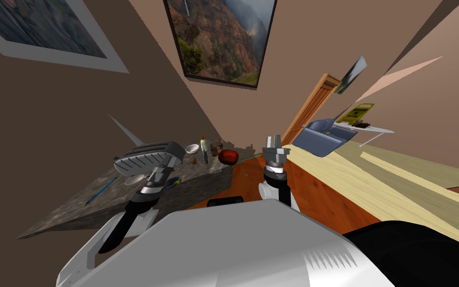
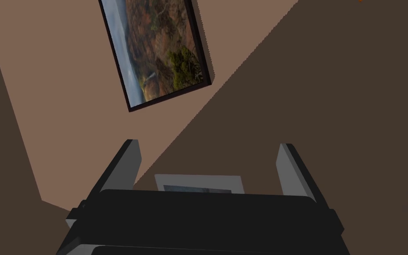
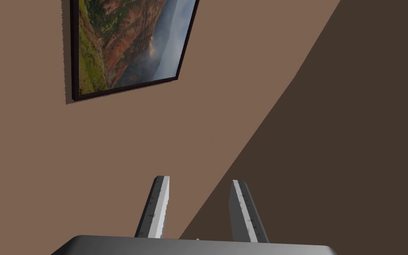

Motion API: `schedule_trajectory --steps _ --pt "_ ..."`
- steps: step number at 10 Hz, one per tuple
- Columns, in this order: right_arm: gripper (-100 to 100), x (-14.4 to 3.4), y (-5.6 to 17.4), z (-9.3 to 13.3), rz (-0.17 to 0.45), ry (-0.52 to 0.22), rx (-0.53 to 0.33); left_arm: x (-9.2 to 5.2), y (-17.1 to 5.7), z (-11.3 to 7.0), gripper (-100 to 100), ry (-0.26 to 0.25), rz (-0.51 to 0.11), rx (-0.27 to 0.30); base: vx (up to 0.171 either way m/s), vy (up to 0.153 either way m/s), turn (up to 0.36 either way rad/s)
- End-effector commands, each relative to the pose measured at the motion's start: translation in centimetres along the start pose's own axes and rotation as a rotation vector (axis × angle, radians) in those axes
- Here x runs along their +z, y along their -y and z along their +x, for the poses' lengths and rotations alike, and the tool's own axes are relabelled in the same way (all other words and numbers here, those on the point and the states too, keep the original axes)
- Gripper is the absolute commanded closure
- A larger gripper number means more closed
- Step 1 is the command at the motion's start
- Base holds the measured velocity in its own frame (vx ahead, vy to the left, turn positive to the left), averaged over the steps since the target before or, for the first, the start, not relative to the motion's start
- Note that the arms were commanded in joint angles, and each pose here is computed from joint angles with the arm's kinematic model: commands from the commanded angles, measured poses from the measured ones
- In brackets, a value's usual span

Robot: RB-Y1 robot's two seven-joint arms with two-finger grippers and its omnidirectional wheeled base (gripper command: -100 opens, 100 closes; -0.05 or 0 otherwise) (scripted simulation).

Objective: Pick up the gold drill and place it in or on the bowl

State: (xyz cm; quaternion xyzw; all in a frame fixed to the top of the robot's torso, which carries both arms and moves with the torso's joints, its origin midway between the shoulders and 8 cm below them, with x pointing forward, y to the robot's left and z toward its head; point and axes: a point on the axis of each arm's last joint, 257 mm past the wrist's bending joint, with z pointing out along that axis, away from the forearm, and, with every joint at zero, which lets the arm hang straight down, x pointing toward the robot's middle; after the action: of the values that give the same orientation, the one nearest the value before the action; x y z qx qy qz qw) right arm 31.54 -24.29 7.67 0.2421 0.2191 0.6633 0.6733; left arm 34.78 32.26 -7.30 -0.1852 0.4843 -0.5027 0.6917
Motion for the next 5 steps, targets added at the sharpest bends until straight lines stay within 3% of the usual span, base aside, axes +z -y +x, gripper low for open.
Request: schedule_trajectory --steps 1,5 --pt "0 0.0 0.0 0.0 0.000 0.000 0.000 -0.5 -0.8 -0.3 -100 -0.020 -0.017 -0.002 -0.031 -0.021 -0.132" --pt "0 0.0 0.0 0.0 0.000 0.000 0.000 -2.0 -2.9 -1.0 -100 -0.068 -0.074 -0.010 -0.030 -0.024 -0.127"
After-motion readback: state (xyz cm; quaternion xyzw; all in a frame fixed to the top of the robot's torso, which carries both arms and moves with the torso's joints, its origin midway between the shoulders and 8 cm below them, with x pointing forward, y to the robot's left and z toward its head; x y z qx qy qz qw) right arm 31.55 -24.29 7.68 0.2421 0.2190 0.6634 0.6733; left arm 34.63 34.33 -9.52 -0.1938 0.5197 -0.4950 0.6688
